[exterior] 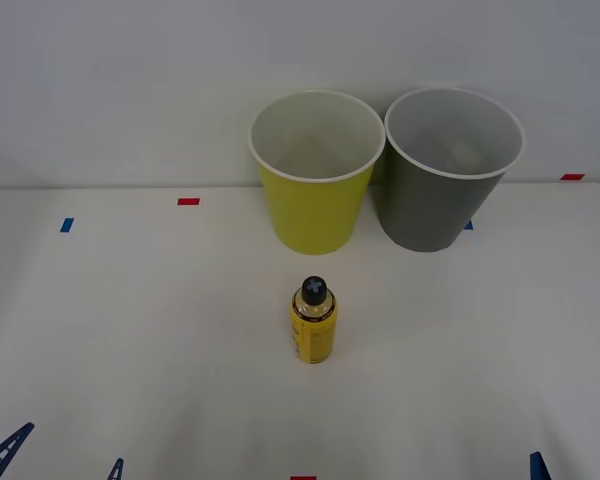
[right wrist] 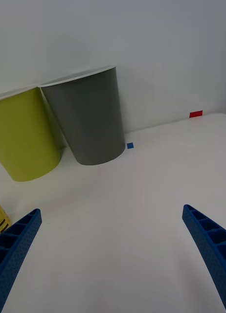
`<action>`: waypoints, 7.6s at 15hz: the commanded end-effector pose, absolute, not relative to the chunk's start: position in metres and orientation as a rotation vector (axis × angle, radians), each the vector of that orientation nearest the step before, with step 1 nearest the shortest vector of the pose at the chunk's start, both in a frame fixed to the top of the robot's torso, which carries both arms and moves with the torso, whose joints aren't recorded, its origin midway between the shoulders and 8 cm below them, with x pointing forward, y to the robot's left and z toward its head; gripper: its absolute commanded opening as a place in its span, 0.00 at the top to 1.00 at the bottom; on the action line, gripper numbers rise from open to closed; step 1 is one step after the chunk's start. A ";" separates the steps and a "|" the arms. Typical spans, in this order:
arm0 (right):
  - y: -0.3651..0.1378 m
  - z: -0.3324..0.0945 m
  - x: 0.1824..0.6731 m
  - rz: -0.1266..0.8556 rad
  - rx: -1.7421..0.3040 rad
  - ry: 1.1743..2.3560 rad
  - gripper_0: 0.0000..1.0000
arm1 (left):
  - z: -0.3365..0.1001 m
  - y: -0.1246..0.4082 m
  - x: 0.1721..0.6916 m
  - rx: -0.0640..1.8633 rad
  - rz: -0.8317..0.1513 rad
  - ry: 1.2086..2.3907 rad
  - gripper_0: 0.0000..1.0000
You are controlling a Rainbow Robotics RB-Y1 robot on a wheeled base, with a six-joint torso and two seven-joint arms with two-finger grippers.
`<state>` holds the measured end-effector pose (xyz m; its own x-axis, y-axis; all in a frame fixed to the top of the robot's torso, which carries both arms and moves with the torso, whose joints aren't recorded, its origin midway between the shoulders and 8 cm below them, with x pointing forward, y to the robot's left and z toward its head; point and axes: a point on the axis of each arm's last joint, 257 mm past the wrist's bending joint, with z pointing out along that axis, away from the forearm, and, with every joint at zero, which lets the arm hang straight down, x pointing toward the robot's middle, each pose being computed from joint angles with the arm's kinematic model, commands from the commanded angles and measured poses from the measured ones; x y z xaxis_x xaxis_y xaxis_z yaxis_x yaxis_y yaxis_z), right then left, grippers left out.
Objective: Put cans in the gray bin and PET bottles in the light green bin.
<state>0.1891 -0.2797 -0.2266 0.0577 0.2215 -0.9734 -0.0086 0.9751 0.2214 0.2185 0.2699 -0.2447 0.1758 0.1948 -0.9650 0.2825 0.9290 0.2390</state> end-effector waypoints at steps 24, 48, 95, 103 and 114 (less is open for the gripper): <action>-0.280 -0.227 0.189 0.176 0.172 1.505 0.00 | -0.249 0.123 0.323 0.749 -0.489 1.241 0.00; -0.280 -0.227 0.189 0.176 0.172 1.505 0.00 | -0.244 0.021 0.378 0.796 -0.583 1.241 0.00; -0.280 -0.227 0.189 0.176 0.172 1.505 0.00 | -0.176 -0.002 0.394 0.849 -0.601 1.436 1.00; -0.280 -0.227 0.189 0.176 0.172 1.505 0.00 | -0.082 0.051 0.382 0.914 -0.382 1.576 1.00; -0.280 -0.227 0.189 0.176 0.172 1.505 0.00 | 0.031 0.113 0.378 0.783 -0.419 1.418 1.00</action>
<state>0.1891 -0.2798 -0.2266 0.0579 0.2216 -0.9734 -0.0086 0.9751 0.2215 0.3789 0.1104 0.0217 0.1294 0.2167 -0.9676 0.6891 0.6820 0.2449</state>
